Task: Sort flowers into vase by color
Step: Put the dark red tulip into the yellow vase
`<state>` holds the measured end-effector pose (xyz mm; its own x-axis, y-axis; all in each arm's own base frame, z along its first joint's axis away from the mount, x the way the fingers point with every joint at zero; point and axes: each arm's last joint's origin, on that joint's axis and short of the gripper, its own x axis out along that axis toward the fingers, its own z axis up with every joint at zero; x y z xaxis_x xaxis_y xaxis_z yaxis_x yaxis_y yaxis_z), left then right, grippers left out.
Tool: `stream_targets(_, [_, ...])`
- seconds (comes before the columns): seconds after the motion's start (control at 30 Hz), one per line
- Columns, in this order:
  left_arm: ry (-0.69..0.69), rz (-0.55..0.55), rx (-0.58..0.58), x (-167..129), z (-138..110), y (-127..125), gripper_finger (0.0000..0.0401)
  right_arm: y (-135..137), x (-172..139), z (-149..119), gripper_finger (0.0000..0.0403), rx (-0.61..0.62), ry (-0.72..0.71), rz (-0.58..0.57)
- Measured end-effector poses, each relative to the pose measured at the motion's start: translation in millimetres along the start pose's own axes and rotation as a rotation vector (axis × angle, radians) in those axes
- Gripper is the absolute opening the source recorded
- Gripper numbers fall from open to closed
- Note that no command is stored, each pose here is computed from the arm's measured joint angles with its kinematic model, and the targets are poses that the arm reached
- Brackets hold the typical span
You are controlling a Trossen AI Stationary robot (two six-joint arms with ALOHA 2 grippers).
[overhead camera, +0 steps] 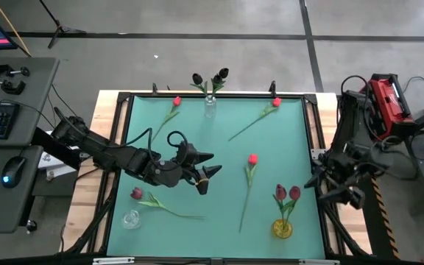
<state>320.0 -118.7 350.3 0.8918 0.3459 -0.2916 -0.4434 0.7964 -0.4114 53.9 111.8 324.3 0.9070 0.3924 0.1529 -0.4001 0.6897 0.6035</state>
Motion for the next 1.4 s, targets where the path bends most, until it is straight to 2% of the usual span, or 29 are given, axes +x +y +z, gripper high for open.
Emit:
stream_targets(0.17, [-0.009,-0.011,0.033,-5,6,1,0.0246,-6,-9,22,0.0267,-0.043,-0.138,-0.101])
stream_targets(0.3, [-0.025,-0.026,0.053,-12,20,6,0.0246,-10,-15,38,0.0267,-0.061,-0.242,-0.215])
stream_targets(0.43, [-0.014,-0.035,0.100,-19,35,17,0.0246,-13,-15,52,0.0267,-0.119,-0.333,-0.282])
stream_targets(0.7, [0.199,0.048,0.171,-19,38,52,0.0246,-25,-12,68,0.0267,-0.167,-0.497,-0.439])
stream_targets(0.93, [0.491,0.130,0.248,-24,14,68,0.0246,-30,2,67,0.0267,-0.180,-0.560,-0.462])
stream_targets(1.07, [0.595,0.165,0.286,-31,0,70,0.0246,-33,15,65,0.0267,-0.206,-0.553,-0.502])
stream_targets(1.23, [0.767,0.041,0.243,-25,-42,77,0.0246,-30,30,77,0.0267,-0.241,-0.503,-0.567])
stream_targets(1.4, [0.846,-0.041,0.174,-19,-85,88,0.0246,-26,45,92,0.0267,-0.260,-0.381,-0.624])
